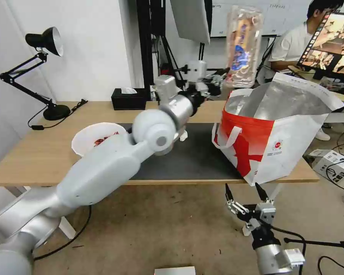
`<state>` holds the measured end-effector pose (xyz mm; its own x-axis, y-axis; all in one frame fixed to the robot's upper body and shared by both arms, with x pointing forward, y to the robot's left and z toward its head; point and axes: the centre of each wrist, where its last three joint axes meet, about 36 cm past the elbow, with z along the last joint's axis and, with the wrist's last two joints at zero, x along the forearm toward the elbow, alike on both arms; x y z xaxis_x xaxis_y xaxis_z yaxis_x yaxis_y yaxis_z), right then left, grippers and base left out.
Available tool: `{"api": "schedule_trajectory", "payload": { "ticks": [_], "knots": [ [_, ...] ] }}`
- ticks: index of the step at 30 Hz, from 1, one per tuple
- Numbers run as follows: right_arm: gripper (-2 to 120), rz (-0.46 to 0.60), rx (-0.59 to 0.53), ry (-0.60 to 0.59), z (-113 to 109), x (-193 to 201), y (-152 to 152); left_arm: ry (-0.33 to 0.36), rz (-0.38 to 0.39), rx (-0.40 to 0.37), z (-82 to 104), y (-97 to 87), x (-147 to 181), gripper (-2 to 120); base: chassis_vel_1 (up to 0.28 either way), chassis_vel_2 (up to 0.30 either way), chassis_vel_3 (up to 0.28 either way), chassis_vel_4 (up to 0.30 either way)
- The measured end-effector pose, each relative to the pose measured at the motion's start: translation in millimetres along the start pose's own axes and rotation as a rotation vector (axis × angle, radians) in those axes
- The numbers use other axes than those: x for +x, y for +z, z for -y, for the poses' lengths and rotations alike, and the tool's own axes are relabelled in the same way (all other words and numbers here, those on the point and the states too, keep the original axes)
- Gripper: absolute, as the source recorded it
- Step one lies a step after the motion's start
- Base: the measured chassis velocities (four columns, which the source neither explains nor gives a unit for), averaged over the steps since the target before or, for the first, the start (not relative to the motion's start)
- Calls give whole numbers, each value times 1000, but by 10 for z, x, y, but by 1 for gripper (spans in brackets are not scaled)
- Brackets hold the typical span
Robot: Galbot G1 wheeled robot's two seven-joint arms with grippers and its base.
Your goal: Pick up the trash from the table and place it into the takeout bag.
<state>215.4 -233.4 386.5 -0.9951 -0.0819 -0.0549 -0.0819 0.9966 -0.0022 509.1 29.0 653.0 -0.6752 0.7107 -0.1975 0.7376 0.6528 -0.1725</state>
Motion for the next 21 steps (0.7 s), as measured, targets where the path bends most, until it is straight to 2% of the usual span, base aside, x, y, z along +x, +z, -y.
{"api": "schedule_trajectory", "payload": {
  "ticks": [2, 3, 6, 7, 9, 13, 18, 21],
  "knots": [
    [100, -8, 23, -6, -14, 35, 50, 7, -23, -32, 78, 142, -57, 0, 0, 0, 0, 0],
    [100, -8, 23, -6, -14, 35, 50, 7, -23, -32, 78, 142, -57, 0, 0, 0, 0, 0],
    [100, -25, 34, -15, -48, 77, 114, 9, -61, -114, 133, 392, -94, 0, 0, 0, 0, 0],
    [100, -25, 34, -15, -48, 77, 114, 9, -61, -114, 133, 392, -94, 0, 0, 0, 0, 0],
    [100, -33, 39, -20, -72, 99, 150, 9, -79, -157, 144, 518, -102, 0, 0, 0, 0, 0],
    [100, -41, 42, -26, -110, 124, 186, -3, -97, -190, 127, 639, -136, 0, 0, 0, 0, 0],
    [100, -43, 42, -27, -120, 130, 198, -10, -103, -202, 110, 673, -164, 0, 0, 0, 0, 0],
    [100, -44, 41, -26, -119, 131, 202, -1, -110, -240, 96, 725, -187, 0, 0, 0, 0, 0]
  ]
}}
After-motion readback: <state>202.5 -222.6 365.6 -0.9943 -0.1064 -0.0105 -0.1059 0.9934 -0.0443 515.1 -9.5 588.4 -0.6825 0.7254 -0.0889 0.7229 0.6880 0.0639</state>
